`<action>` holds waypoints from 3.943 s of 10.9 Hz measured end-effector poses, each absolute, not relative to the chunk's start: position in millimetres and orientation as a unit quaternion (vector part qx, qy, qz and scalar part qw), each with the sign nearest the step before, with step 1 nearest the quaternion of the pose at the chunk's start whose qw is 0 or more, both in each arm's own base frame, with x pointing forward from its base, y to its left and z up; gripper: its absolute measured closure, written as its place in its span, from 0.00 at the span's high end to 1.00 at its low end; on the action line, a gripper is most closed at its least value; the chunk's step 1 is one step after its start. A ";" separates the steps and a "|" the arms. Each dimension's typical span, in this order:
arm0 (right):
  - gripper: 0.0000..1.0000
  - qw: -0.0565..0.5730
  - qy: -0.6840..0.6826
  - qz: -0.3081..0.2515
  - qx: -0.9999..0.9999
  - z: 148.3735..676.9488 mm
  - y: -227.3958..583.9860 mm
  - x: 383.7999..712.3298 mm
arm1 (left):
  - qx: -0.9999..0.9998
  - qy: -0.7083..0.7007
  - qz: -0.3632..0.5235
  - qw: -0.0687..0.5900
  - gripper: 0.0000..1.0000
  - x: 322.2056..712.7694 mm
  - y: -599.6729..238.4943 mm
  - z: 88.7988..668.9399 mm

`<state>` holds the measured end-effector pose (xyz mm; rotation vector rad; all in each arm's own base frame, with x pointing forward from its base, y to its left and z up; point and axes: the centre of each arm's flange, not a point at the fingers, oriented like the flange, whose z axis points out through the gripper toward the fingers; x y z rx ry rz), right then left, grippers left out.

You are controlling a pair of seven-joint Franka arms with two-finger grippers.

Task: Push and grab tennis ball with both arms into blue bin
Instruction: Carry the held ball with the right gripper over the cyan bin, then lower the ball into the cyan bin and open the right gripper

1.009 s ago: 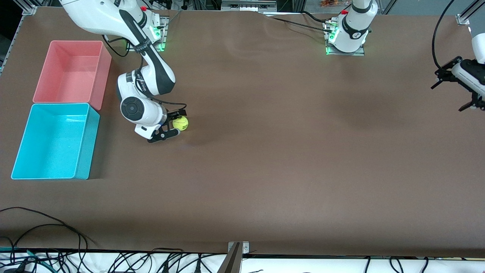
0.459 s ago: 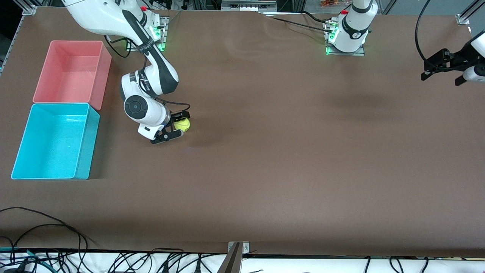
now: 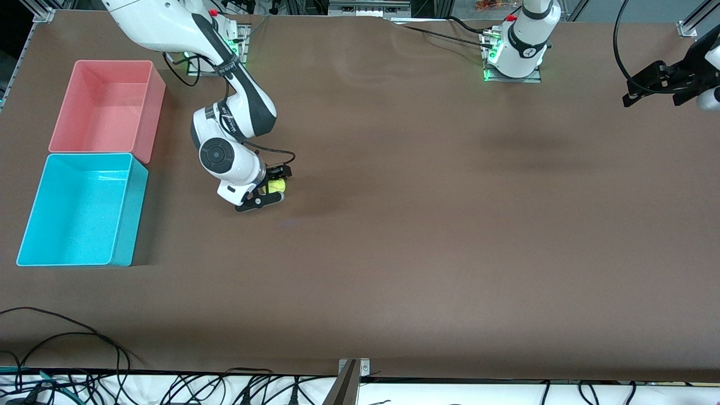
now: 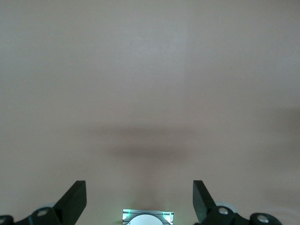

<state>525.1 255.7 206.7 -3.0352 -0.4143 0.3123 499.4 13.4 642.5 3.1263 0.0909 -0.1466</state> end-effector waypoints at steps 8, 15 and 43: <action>0.82 0.032 -0.109 0.115 -0.987 172.4 265.3 538.1 | 0.998 0.029 -0.047 0.007 1.00 499.5 12.8 642.7; 0.63 0.024 -0.106 0.140 -0.984 206.5 273.8 556.0 | 0.999 0.026 -0.039 0.006 1.00 500.8 10.4 649.6; 0.63 -0.028 -0.160 0.088 -0.983 243.3 -190.4 499.7 | 0.999 0.026 -0.039 0.006 1.00 502.2 10.2 649.5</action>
